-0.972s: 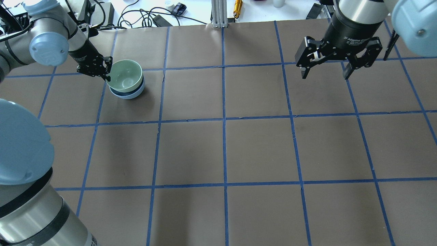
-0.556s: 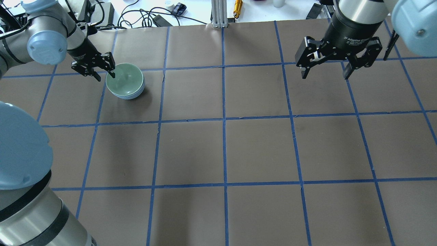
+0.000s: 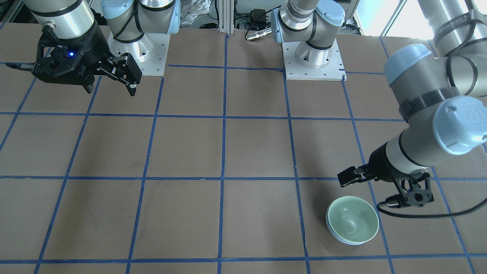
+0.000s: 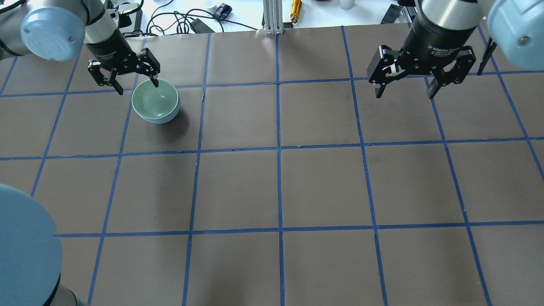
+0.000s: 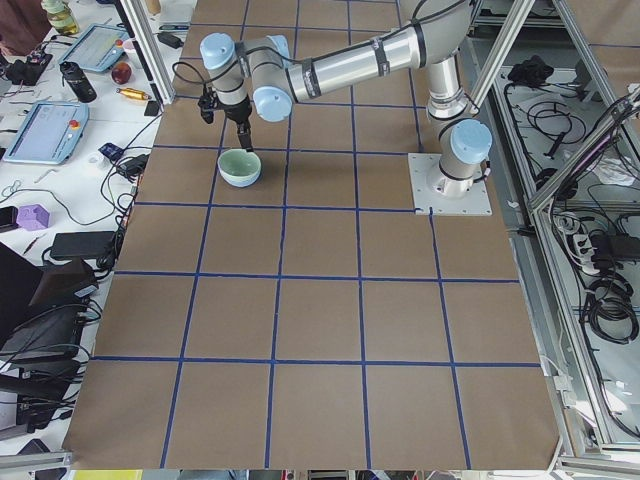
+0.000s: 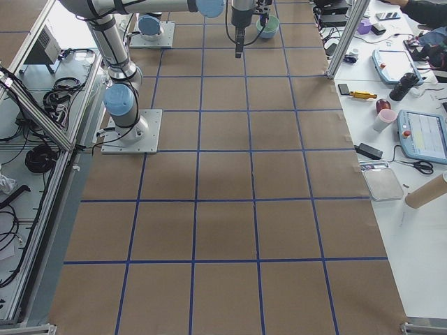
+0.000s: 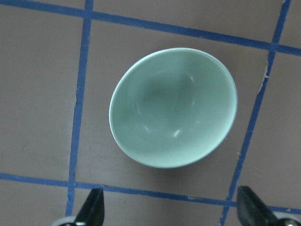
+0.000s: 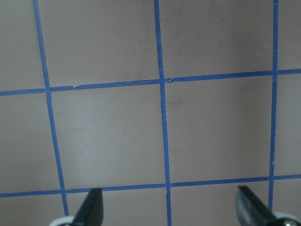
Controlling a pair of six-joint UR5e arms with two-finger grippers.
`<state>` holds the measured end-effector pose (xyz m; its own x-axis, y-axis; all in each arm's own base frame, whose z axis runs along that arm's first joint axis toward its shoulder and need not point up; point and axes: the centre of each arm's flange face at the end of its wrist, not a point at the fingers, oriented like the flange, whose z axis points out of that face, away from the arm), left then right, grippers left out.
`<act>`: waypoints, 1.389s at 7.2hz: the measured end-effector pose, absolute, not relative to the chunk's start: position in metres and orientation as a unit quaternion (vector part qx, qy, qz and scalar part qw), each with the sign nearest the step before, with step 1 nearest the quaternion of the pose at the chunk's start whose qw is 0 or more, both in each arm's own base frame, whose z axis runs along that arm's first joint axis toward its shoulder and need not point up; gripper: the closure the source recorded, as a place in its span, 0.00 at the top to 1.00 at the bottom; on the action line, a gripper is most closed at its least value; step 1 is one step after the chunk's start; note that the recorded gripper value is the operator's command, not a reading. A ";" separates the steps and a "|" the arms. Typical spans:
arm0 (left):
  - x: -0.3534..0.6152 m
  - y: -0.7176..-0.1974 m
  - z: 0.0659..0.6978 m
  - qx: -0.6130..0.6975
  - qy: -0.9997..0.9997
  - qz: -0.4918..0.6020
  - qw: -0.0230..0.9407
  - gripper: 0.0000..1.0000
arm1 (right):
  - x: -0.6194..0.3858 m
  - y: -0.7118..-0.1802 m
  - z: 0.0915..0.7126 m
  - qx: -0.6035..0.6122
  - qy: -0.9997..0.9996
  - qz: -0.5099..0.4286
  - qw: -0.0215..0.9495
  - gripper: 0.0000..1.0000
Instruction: Stack green bowl on blue bowl
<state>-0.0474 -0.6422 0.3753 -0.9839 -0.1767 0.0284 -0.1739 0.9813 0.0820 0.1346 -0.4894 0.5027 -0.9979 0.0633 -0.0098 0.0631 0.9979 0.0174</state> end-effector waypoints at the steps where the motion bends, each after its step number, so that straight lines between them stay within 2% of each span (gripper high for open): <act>1: -0.076 -0.618 0.405 0.076 -0.996 -0.036 0.017 1.00 | 0.135 -0.489 0.503 0.032 0.999 0.008 0.005 1.00; 3: -0.105 -0.571 0.454 0.059 -0.997 -0.037 0.021 1.00 | 0.135 -0.489 0.503 0.031 0.999 0.008 0.005 1.00; 6: -0.125 -0.522 0.491 0.040 -0.999 -0.016 0.020 1.00 | 0.135 -0.489 0.502 0.031 0.999 0.008 0.005 1.00; 10: -0.146 -0.496 0.510 0.009 -1.000 0.005 0.003 1.00 | 0.135 -0.489 0.503 0.031 0.999 0.008 0.005 1.00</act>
